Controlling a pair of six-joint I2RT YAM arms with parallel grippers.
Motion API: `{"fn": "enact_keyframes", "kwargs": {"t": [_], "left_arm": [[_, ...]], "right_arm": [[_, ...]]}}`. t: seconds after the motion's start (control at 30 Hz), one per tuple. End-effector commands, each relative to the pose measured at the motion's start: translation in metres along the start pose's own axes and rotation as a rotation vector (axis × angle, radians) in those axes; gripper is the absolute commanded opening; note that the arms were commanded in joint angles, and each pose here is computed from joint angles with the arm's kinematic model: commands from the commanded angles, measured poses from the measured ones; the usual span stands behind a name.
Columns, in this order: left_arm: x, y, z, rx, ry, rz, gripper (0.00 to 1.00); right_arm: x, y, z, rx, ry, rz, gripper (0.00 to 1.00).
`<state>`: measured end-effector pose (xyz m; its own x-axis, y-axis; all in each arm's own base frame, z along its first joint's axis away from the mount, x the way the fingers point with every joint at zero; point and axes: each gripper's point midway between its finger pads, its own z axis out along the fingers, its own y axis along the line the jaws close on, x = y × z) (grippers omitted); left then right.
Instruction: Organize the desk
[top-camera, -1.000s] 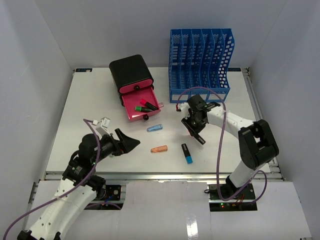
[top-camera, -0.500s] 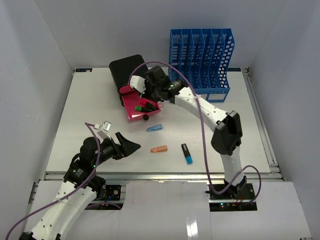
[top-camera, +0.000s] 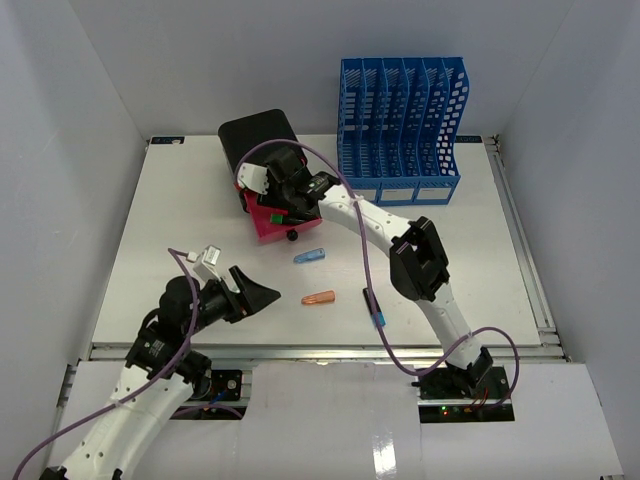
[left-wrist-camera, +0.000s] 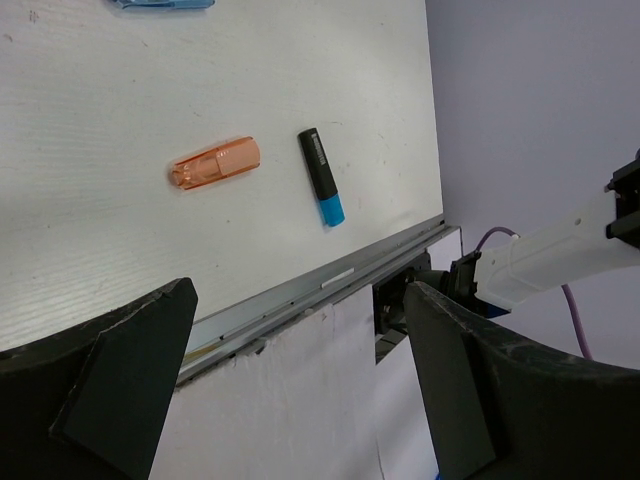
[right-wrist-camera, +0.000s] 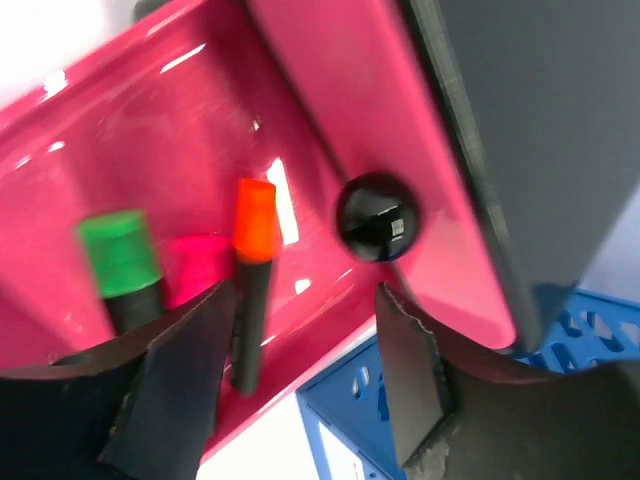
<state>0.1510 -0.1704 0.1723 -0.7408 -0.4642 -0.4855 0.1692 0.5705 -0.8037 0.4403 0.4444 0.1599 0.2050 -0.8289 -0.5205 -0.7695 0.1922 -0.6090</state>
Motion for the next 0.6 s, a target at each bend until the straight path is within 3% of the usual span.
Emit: {"fn": "enact_keyframes", "kwargs": {"t": [0.0, 0.2, 0.4, 0.57], "left_arm": [[0.004, -0.003, 0.005, -0.008, 0.047, -0.054, 0.95], [0.002, -0.015, 0.016, 0.031, 0.095, -0.078, 0.93], [0.01, -0.03, 0.036, 0.057, 0.155, -0.078, 0.92], [0.037, -0.052, 0.067, -0.005, 0.218, -0.02, 0.92]], "right_arm": [[-0.031, -0.04, -0.028, 0.119, -0.099, 0.039, 0.68], [-0.026, -0.063, -0.1, 0.098, -0.158, 0.159, 0.73], [0.054, -0.007, -0.185, -0.256, -0.234, 0.35, 0.8], [0.108, 0.031, -0.239, -0.315, -0.272, 0.493, 0.8]]}}
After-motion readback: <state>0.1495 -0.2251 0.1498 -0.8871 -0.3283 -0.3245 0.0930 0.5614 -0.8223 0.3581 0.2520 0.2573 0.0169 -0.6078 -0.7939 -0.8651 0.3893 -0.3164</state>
